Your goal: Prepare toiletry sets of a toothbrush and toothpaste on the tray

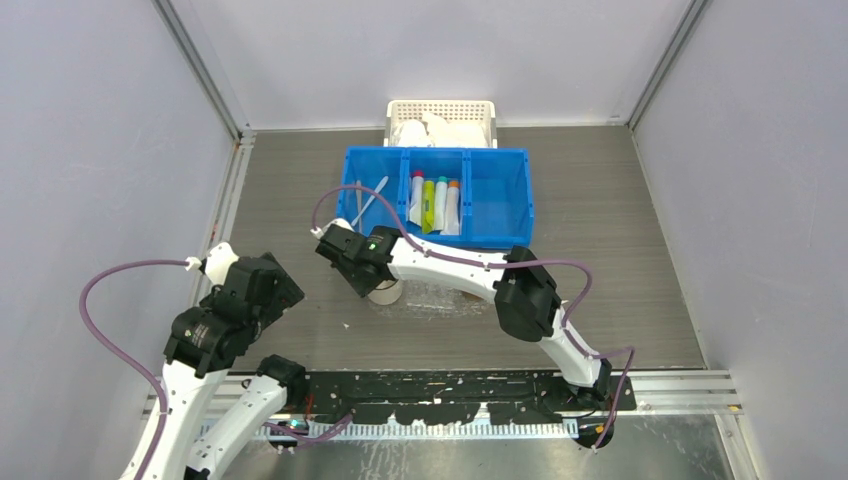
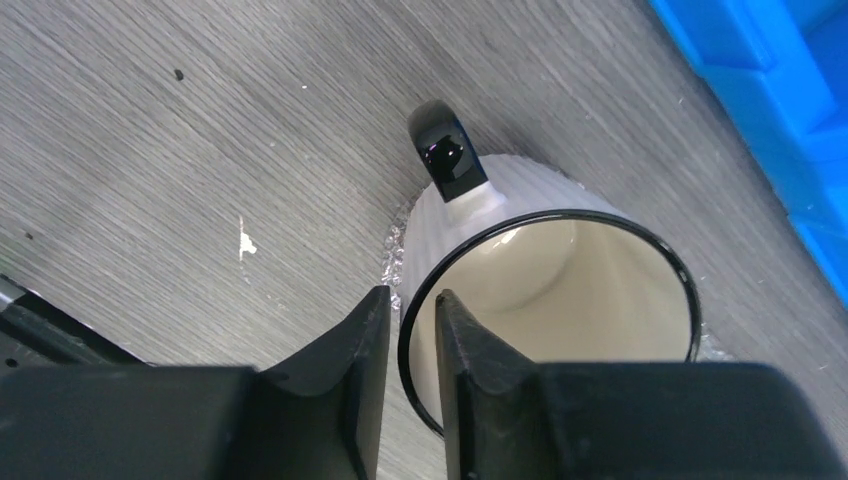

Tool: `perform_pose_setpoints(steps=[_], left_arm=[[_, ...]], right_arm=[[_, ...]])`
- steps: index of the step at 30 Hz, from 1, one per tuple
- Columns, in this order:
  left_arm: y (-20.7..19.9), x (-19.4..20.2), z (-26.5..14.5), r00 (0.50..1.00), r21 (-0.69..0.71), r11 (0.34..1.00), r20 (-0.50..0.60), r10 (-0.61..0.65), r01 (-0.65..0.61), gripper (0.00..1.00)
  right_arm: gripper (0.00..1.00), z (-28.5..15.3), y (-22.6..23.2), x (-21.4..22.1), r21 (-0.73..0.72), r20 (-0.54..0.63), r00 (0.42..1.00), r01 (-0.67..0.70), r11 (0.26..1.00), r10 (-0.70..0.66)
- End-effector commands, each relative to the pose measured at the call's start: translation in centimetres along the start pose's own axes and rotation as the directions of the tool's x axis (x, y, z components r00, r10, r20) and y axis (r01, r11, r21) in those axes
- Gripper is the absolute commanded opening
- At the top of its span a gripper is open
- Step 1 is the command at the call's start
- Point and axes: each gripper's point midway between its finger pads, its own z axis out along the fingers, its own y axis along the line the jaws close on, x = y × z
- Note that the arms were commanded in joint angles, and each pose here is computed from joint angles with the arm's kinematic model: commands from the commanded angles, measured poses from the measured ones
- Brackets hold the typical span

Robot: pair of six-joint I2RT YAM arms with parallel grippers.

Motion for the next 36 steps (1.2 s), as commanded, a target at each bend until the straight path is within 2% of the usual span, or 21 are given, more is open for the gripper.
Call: perform_pose_setpoints(steps=[1, 4, 7, 12, 17, 21, 23, 25, 29, 32, 36], left_arm=[[0.0, -1.3, -0.7, 0.999, 0.011, 1.0, 0.048, -0.022, 0.022, 1.0], [-0.1, -1.3, -0.7, 0.999, 0.013, 1.0, 0.045, -0.022, 0.021, 1.0], [-0.1, -1.3, -0.7, 0.999, 0.014, 1.0, 0.044, -0.022, 0.021, 1.0], [-0.6, -1.7, -0.9, 0.998, 0.039, 0.999, 0.057, -0.007, 0.005, 1.0], [-3.0, -3.0, -1.2, 0.995, 0.14, 0.989, 0.095, 0.039, -0.052, 1.0], [-5.4, -4.3, -1.0, 0.99, 0.18, 0.978, 0.105, 0.091, -0.109, 1.0], [-7.5, -4.5, -0.5, 0.985, 0.223, 0.961, 0.095, 0.145, -0.163, 1.0], [-10.0, -4.4, 0.5, 0.976, 0.269, 0.938, 0.072, 0.208, -0.22, 1.0], [-14.5, -4.3, 3.6, 0.944, 0.285, 0.905, -0.008, 0.331, -0.315, 1.0], [-16.9, -4.4, 6.1, 0.914, 0.262, 0.89, -0.061, 0.401, -0.373, 1.0], [-19.8, -4.9, 9.4, 0.88, 0.238, 0.868, -0.087, 0.466, -0.436, 1.0]], right_arm=[[0.36, -1.4, 0.4, -1.9, -0.016, 0.072, 0.997, -0.008, 1.0, 0.009], [0.5, -1.8, 0.2, -1.7, -0.012, 0.069, 0.998, -0.01, 1.0, 0.011], [0.58, -2.4, 0.2, -1.7, -0.011, 0.076, 0.997, -0.01, 1.0, 0.011], [0.64, -5.5, 0.2, -3.2, -0.018, 0.144, 0.989, -0.015, 1.0, 0.017], [0.69, -11.5, -0.2, -6.8, -0.064, 0.282, 0.958, -0.041, 0.997, 0.058], [0.71, -16.6, -2.3, -9.0, -0.053, 0.4, 0.911, -0.086, 0.995, 0.101], [0.71, -18.0, -4.8, -9.4, -0.038, 0.436, 0.887, -0.152, 0.988, 0.153], [0.66, -17.7, -8.6, -9.3, -0.042, 0.434, 0.865, -0.259, 0.965, 0.251], [0.51, -13.4, -16.6, -7.7, -0.097, 0.344, 0.804, -0.484, 0.87, 0.485], [0.5, -10.2, -19.9, -6.9, -0.071, 0.296, 0.794, -0.536, 0.841, 0.531], [0.5, -6.3, -21.7, -6.3, -0.046, 0.224, 0.8, -0.562, 0.826, 0.557]])
